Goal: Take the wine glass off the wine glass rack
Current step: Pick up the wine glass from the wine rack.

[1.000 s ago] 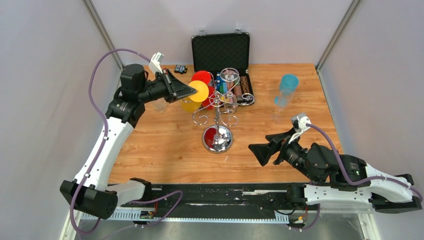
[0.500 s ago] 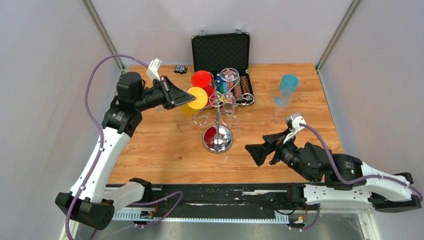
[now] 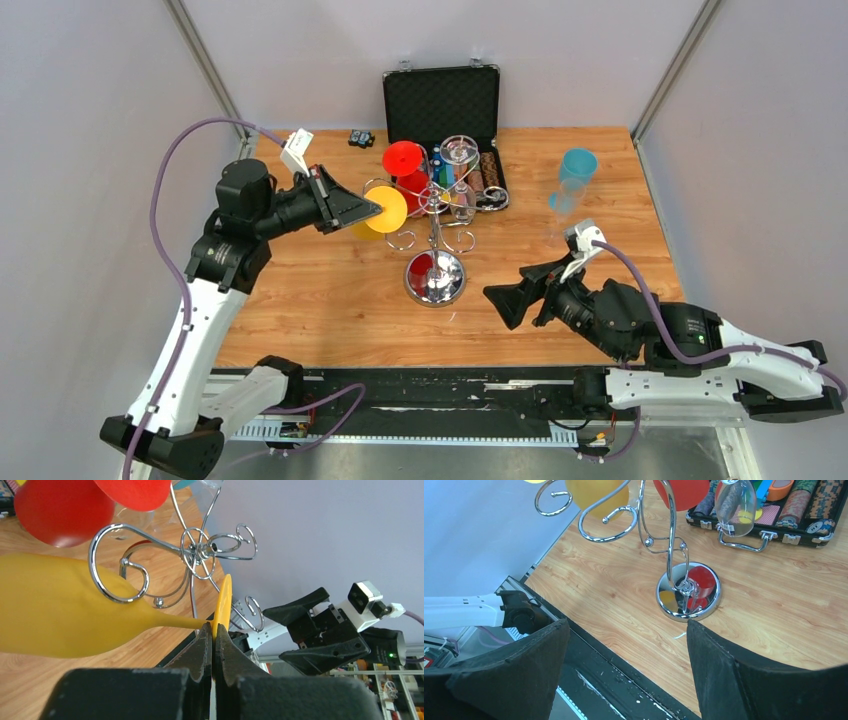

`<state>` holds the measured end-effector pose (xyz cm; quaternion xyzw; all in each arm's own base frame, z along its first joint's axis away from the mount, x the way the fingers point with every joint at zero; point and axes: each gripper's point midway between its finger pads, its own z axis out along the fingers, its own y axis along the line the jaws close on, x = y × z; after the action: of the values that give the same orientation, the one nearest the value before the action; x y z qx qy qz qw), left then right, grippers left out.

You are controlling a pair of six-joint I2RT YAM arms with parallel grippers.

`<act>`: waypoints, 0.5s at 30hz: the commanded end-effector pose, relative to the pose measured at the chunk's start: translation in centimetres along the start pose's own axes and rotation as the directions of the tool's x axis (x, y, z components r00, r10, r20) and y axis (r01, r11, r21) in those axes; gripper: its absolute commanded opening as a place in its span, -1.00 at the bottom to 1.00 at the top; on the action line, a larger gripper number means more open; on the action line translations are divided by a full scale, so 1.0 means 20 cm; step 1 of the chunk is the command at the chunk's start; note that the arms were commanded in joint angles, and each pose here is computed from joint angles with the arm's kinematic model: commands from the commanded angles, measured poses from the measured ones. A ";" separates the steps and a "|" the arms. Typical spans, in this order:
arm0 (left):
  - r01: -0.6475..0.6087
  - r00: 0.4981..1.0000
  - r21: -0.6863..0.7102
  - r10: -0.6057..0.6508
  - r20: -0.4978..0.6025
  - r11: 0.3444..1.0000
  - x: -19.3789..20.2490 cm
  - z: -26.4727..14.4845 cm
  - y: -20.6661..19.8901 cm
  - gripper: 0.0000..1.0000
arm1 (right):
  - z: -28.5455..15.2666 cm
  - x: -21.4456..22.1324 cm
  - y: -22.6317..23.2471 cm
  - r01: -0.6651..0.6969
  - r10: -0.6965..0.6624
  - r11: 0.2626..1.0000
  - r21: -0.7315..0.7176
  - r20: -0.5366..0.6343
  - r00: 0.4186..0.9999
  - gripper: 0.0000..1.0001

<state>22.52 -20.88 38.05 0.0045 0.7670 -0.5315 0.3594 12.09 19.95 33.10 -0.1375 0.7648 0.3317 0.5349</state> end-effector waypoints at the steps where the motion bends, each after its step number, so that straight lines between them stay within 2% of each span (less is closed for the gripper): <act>1: -0.077 0.997 -0.013 0.077 0.011 0.997 0.03 -0.08 -0.03 -1.00 | -0.02 -0.12 0.06 -0.037 0.038 0.999 -0.039 0.042 0.998 0.70; 8: -0.131 0.991 -0.025 0.131 0.003 0.991 0.09 -0.18 -0.06 -1.00 | -0.03 -0.17 0.10 -0.050 0.052 0.997 -0.063 0.046 0.998 0.70; 15: -0.225 0.973 0.029 0.227 -0.051 0.974 0.18 -0.27 -0.12 -1.00 | -0.01 -0.21 0.20 -0.012 0.015 0.994 -0.110 0.025 1.000 0.71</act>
<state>17.97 -18.99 37.40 0.0501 0.7809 -0.4947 0.3781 11.68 21.06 36.22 -0.1403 0.7542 0.3584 0.5320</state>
